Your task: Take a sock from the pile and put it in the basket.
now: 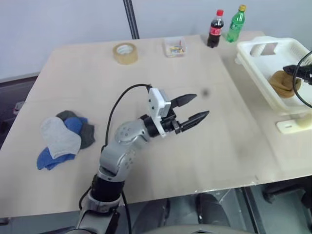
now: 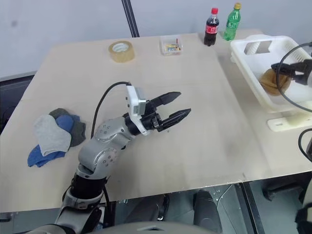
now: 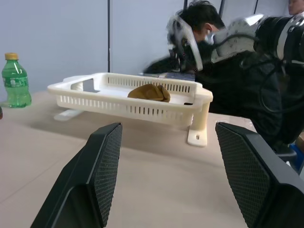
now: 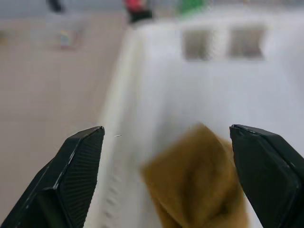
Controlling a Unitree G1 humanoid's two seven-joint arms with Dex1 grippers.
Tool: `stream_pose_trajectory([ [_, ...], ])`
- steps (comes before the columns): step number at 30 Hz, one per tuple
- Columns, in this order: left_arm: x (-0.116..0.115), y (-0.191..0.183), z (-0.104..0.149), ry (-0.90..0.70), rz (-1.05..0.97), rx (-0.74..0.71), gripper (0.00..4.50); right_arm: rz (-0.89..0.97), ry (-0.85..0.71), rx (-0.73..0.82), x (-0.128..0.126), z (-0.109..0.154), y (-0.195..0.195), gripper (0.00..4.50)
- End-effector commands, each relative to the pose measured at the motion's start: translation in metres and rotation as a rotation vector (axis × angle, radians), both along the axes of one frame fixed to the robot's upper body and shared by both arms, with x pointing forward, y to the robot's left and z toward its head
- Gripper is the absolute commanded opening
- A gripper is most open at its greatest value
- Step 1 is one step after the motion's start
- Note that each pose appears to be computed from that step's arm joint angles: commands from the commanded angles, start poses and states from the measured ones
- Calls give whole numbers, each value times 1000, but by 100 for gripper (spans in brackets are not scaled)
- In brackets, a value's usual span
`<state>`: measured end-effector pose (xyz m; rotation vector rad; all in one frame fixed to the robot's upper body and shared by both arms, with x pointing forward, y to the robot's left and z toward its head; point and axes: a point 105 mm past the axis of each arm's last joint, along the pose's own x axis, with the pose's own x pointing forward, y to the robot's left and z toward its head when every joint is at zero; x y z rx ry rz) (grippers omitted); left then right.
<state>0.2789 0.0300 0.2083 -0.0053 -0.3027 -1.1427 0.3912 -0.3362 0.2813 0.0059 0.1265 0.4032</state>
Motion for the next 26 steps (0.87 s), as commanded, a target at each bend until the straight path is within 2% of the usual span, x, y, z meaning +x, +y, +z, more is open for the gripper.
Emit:
stream_pose_trajectory([
  [1,-7,16,8,-15,60,-33,337,321,-212,57,-14,36,59,438],
  [3,-10,22,2,22,96,-37,337,405,-278,66,-23,23,83,438],
  [5,-13,30,-6,50,145,-27,337,440,-240,25,-30,-7,100,438],
  [9,-22,44,-23,126,243,-20,337,610,-119,-67,-61,-66,141,438],
  [14,-43,72,-54,221,386,39,337,720,3,-166,-90,-127,143,438],
  [19,-70,103,-84,327,528,142,337,718,57,-177,-98,-147,120,438],
  [22,-83,115,-89,353,576,159,337,728,78,-211,-101,-155,109,438],
  [26,-89,129,-92,377,651,170,337,734,54,-193,-102,-153,106,438],
])
